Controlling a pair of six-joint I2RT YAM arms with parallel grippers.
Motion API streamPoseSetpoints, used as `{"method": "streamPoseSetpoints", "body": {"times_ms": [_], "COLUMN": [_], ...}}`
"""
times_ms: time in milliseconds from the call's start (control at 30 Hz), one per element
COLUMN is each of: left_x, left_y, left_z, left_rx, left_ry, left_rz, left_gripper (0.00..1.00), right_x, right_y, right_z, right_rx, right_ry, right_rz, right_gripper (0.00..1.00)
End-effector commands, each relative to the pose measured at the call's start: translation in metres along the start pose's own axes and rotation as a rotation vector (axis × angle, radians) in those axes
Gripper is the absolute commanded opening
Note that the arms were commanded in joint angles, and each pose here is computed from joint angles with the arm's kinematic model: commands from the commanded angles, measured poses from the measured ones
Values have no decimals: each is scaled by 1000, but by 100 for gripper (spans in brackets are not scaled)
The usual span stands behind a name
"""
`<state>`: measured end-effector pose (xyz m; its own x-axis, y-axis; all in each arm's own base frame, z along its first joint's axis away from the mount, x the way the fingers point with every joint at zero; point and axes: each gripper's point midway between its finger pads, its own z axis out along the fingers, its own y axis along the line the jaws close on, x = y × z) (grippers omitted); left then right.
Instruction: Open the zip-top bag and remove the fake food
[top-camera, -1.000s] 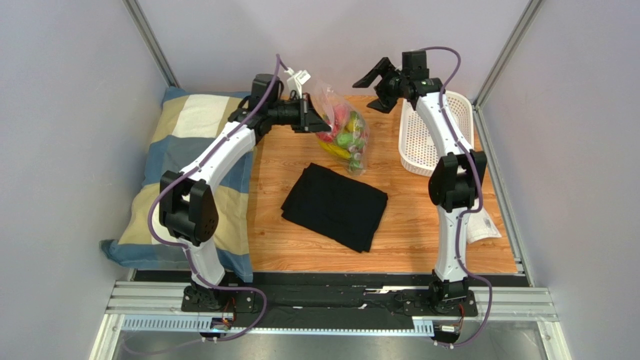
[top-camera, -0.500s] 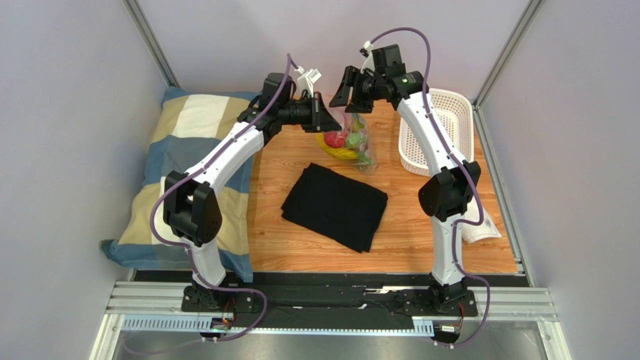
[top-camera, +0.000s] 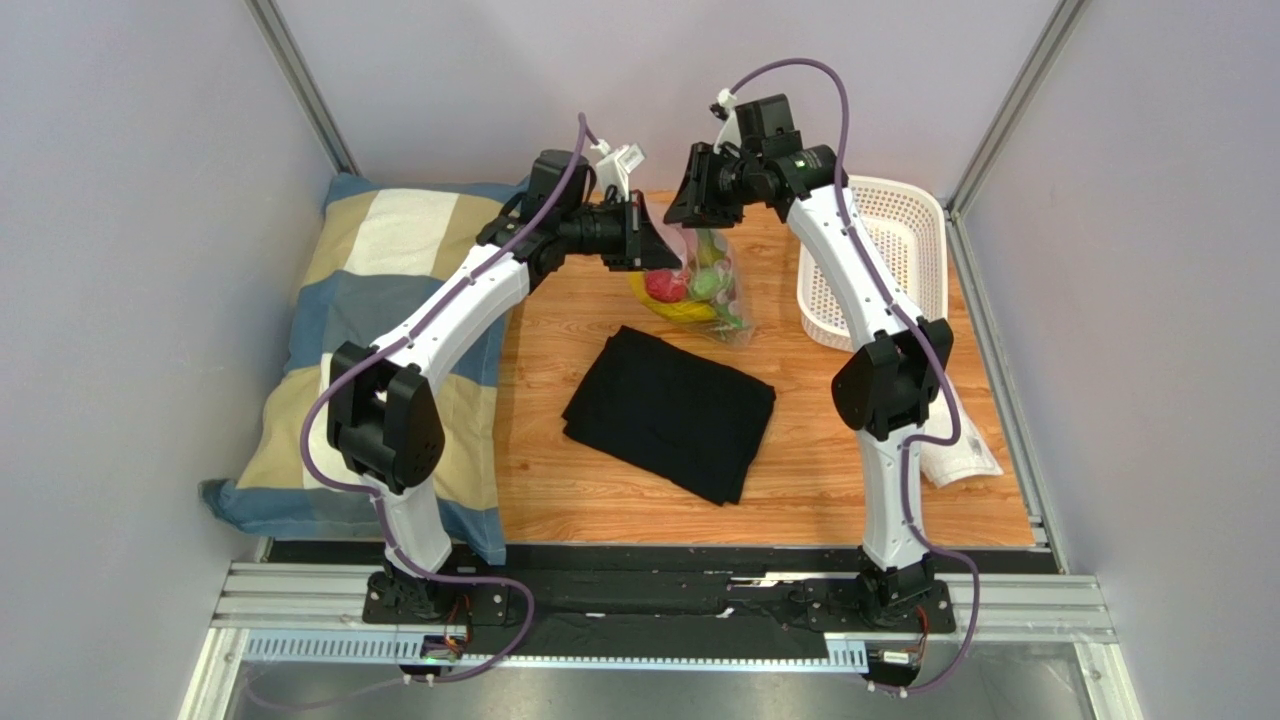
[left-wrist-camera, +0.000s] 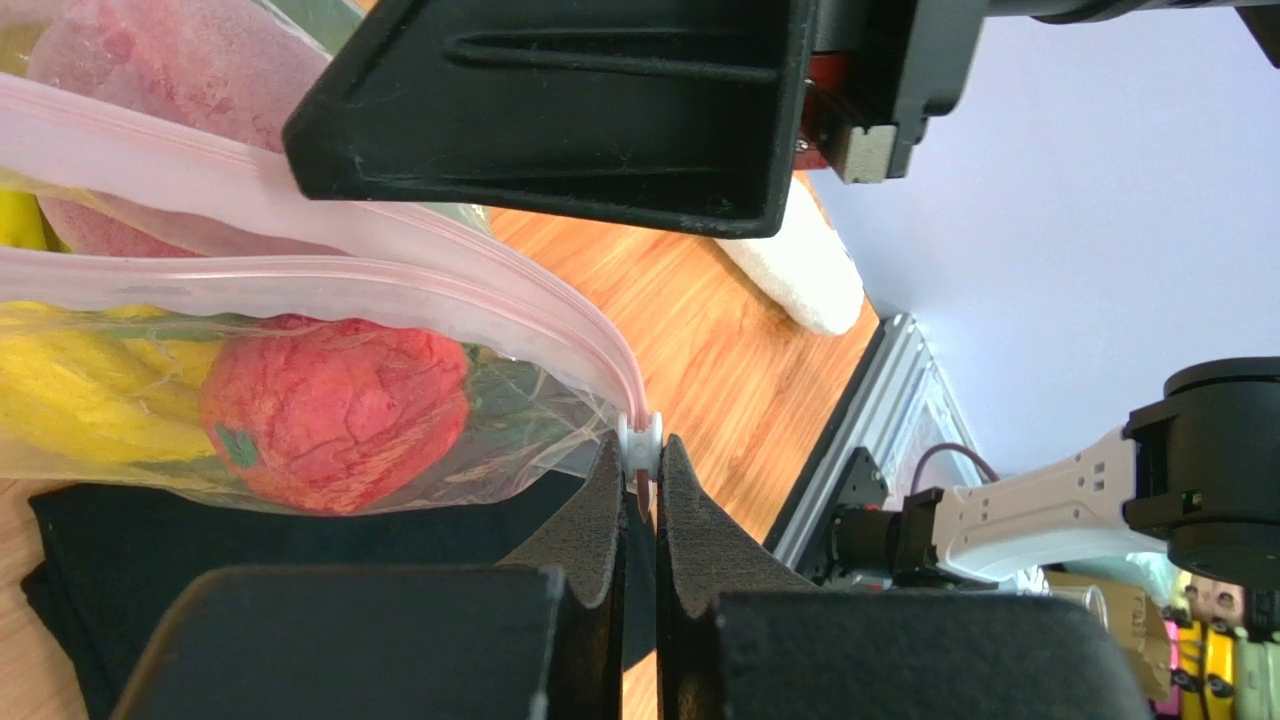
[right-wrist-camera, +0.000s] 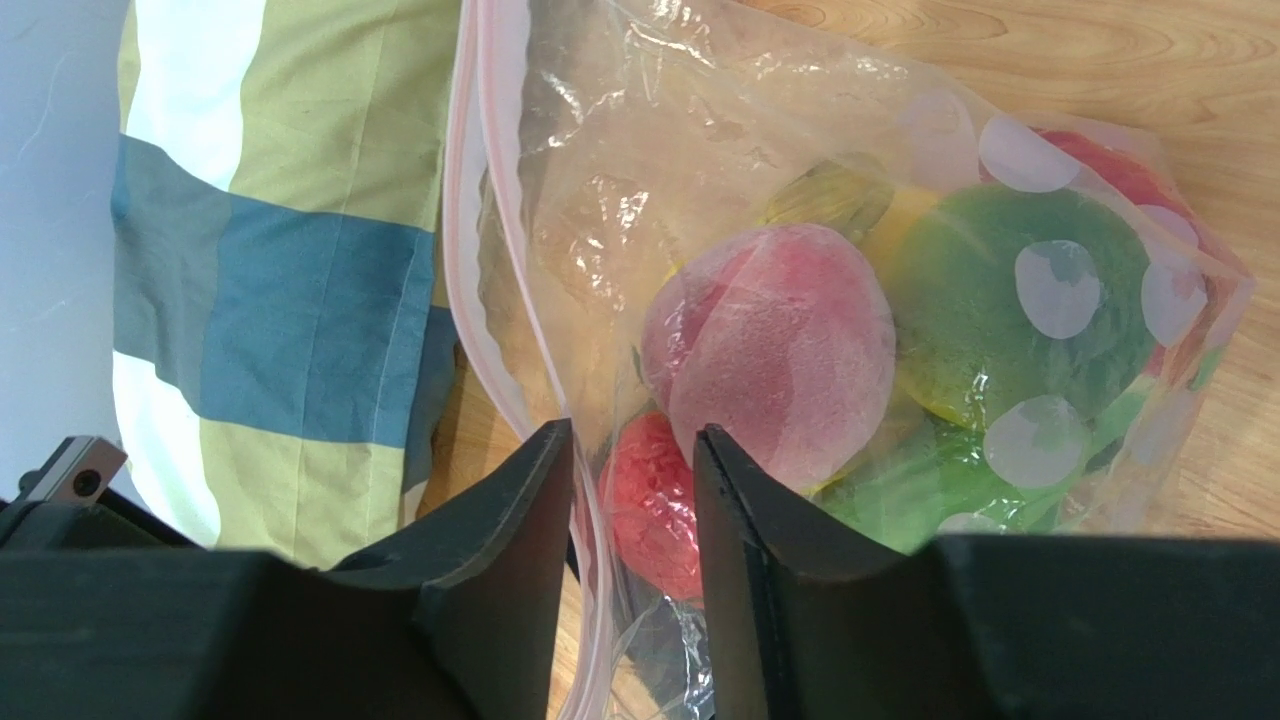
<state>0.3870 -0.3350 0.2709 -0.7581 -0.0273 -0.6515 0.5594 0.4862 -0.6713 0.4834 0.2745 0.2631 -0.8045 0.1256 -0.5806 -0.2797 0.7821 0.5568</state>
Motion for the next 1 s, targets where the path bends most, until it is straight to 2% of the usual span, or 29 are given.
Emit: {"method": "streamPoseSetpoints", "body": {"times_ms": [0,67,100,267,300,333,367,467,533,567,600,633,667,767,800,967], "left_x": [-18,-20,-20,-24,-23,-23,-23,-20,-19,-20,-20,-24,-17,-14,-10,-9], "left_y": [-24,-27,-27,-28,-28,-29,-29,-28,-20,-15,-10,0,10,34,40,63], "left_z": [-10,-9,-7,-7,-7,-8,-8,-14,-20,-26,-31,-40,-49,-67,-66,-58], "left_rx": [37,48,50,42,42,45,42,21,-40,-84,-126,-185,-260,-367,-369,-396], "left_ry": [-43,-46,-43,-47,-42,-40,-40,-45,-50,-58,-61,-76,-71,-115,-117,-104], "left_rz": [61,65,66,77,75,76,77,66,34,-11,-52,-109,-231,-486,-536,-767], "left_gripper": [0,0,0,0,0,0,0,1,16,37,41,43,43,44,47,47], "right_x": [1,2,10,25,29,28,24,6,-5,-8,-12,-10,-10,-9,-8,-2], "right_y": [9,11,15,21,21,23,23,26,34,35,40,38,41,46,46,53], "right_z": [2,0,3,6,7,9,6,0,-7,-9,-17,-14,-17,-23,-23,-20], "right_rx": [-22,-19,-38,-75,-83,-85,-73,-57,-67,-57,-62,-60,-62,-74,-76,-95], "right_ry": [-5,-7,18,64,75,65,51,-11,-58,-76,-98,-101,-112,-133,-129,-112], "right_rz": [-36,-54,-56,-30,-23,-22,-22,-43,-50,-42,-45,-42,-39,-52,-49,-51], "right_gripper": [42,47,47,37,32,12,2,0,0,0,0,0,0,0,0,0]}}
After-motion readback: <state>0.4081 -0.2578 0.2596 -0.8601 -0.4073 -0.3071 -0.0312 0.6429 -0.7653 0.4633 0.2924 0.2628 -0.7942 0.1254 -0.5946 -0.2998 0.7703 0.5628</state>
